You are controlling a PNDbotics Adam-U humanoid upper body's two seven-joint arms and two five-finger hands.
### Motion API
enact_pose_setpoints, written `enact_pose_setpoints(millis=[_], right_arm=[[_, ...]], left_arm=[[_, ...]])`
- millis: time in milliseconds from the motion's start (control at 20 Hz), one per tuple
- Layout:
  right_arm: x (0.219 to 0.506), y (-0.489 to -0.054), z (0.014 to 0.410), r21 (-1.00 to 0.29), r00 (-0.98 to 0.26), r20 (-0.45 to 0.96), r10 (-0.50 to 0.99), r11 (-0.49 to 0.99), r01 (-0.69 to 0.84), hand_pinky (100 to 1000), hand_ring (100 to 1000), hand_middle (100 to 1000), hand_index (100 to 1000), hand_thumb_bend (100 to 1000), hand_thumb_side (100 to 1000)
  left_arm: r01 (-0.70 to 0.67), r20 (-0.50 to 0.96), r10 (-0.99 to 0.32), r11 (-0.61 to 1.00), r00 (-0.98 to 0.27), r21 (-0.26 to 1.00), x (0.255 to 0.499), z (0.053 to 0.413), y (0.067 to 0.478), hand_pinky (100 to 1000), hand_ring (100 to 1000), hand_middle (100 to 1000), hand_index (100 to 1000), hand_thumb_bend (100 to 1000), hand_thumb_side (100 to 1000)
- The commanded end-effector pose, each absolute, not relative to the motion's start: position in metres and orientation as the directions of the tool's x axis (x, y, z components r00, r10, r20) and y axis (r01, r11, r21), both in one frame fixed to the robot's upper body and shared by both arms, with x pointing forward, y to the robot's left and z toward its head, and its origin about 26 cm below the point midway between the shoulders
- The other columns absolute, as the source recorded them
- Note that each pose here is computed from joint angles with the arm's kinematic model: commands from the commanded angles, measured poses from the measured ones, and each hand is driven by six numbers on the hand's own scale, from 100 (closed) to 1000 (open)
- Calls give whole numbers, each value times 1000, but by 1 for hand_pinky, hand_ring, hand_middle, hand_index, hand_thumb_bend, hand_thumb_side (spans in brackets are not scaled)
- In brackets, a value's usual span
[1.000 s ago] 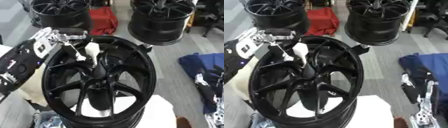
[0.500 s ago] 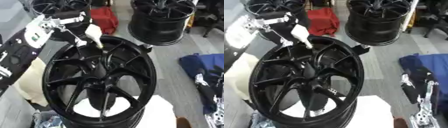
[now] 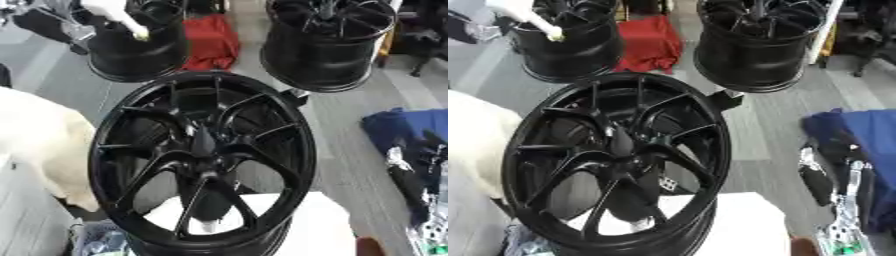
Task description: Pull the pin out of the wheel hub.
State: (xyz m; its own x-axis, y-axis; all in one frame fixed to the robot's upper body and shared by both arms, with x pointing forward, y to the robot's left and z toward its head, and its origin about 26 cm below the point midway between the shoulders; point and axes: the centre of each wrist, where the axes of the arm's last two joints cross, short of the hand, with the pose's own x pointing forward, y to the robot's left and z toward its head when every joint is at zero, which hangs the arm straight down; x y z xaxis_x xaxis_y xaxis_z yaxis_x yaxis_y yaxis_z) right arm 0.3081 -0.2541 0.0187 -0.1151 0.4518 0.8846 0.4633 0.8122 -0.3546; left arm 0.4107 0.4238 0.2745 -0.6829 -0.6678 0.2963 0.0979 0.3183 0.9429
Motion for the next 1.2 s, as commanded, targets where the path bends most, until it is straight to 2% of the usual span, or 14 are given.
enact_pose_setpoints(millis=[50,100,200,250,300,350,400,450,500,650,700,850,1000,1200], right_arm=[[311,-261,26,-350,-131,875,465,797,491,734,684,712,858,222,415],[312,-261,27,-347,-132,876,464,796,495,734,684,712,858,222,414],[312,-262,28,-341,-133,877,461,794,503,734,684,712,858,222,414],[313,-262,29,-339,-134,877,461,793,506,734,684,712,858,222,414],[313,-262,29,-337,-133,878,460,791,511,734,684,712,858,221,414],[313,-263,30,-335,-133,878,460,788,517,734,684,712,858,221,414],[313,-264,31,-333,-133,878,460,785,522,734,684,711,858,222,414],[313,-265,31,-332,-132,878,461,784,525,734,684,711,858,222,414],[314,-265,31,-331,-133,878,460,784,526,734,684,711,858,222,414],[314,-264,32,-329,-135,878,458,786,524,734,683,711,858,222,414],[314,-263,32,-329,-135,879,458,787,522,734,684,711,858,221,414],[314,-262,32,-327,-137,881,453,792,516,734,684,711,858,219,415],[314,-259,31,-325,-140,883,448,798,507,734,684,711,858,218,416],[314,-256,30,-322,-142,886,441,807,496,734,684,711,858,217,416]], left_arm=[[145,64,-599,-87,-798,986,386,290,476,637,547,508,726,100,251],[176,83,-632,-86,-770,981,380,284,490,644,563,524,742,100,299],[241,132,-681,-67,-720,968,372,263,510,678,625,597,805,100,452],[272,160,-702,-51,-694,961,368,251,519,682,633,605,811,100,462],[301,188,-721,-30,-667,953,364,237,527,728,713,705,868,100,645],[328,218,-737,-6,-640,945,360,223,534,740,738,735,885,100,706],[354,249,-752,22,-610,935,355,208,541,758,761,763,899,150,780],[379,281,-765,51,-580,924,350,193,547,762,767,771,904,166,809],[404,314,-775,83,-549,911,345,176,552,767,780,786,914,212,905],[474,416,-788,182,-454,862,326,124,563,764,784,792,917,174,956],[493,452,-787,220,-420,842,318,106,565,746,776,781,910,100,954],[501,545,-754,334,-366,798,299,65,563,715,755,754,901,100,940],[461,603,-707,424,-369,780,285,39,553,677,727,717,882,100,896],[387,664,-646,542,-376,746,261,10,540,650,707,689,866,100,882]])
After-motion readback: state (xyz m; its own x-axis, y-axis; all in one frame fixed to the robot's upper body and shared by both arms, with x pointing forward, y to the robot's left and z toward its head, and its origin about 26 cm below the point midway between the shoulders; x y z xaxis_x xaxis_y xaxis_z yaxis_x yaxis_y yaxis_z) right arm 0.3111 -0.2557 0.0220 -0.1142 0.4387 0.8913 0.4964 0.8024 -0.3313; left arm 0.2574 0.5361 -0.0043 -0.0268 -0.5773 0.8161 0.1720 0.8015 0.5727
